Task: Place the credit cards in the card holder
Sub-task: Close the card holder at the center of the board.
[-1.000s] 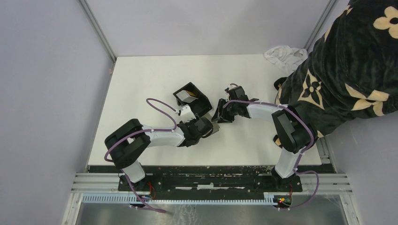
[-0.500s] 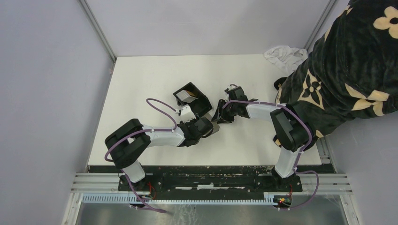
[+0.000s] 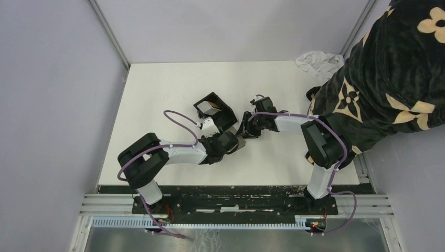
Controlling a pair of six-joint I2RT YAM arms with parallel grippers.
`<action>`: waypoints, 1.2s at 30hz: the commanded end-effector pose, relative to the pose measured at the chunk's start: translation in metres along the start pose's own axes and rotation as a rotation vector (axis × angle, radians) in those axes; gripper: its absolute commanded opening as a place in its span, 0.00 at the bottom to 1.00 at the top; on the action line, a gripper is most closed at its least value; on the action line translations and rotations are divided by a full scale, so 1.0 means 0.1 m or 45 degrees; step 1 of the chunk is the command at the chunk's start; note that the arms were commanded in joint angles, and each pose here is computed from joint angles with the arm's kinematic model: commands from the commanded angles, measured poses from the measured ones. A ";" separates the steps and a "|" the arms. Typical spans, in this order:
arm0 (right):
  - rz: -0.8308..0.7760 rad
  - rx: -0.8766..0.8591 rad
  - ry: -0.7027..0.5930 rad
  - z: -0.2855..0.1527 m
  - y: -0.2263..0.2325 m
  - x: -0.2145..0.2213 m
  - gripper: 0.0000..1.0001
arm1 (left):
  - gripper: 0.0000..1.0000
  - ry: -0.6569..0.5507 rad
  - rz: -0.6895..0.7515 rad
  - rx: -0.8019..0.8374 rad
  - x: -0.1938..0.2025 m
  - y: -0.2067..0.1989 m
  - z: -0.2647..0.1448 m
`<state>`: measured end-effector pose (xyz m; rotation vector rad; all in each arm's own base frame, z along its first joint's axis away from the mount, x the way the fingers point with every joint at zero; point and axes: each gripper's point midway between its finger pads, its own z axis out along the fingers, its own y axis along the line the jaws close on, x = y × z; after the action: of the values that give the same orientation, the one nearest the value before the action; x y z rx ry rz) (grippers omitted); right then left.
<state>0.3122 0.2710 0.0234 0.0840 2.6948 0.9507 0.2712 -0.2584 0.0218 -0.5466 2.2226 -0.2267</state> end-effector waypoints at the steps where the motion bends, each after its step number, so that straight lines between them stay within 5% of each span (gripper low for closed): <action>1: -0.010 0.011 0.016 0.07 -0.02 -0.01 0.47 | 0.54 0.103 0.110 -0.065 0.25 0.22 0.07; 36: -0.082 0.165 0.085 0.13 -0.12 0.06 0.40 | 0.54 0.125 0.121 -0.076 0.32 0.25 0.10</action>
<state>0.3130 0.2725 0.0200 0.0253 2.7556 0.8735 0.2748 -0.2621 0.0214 -0.5533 2.2077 -0.2426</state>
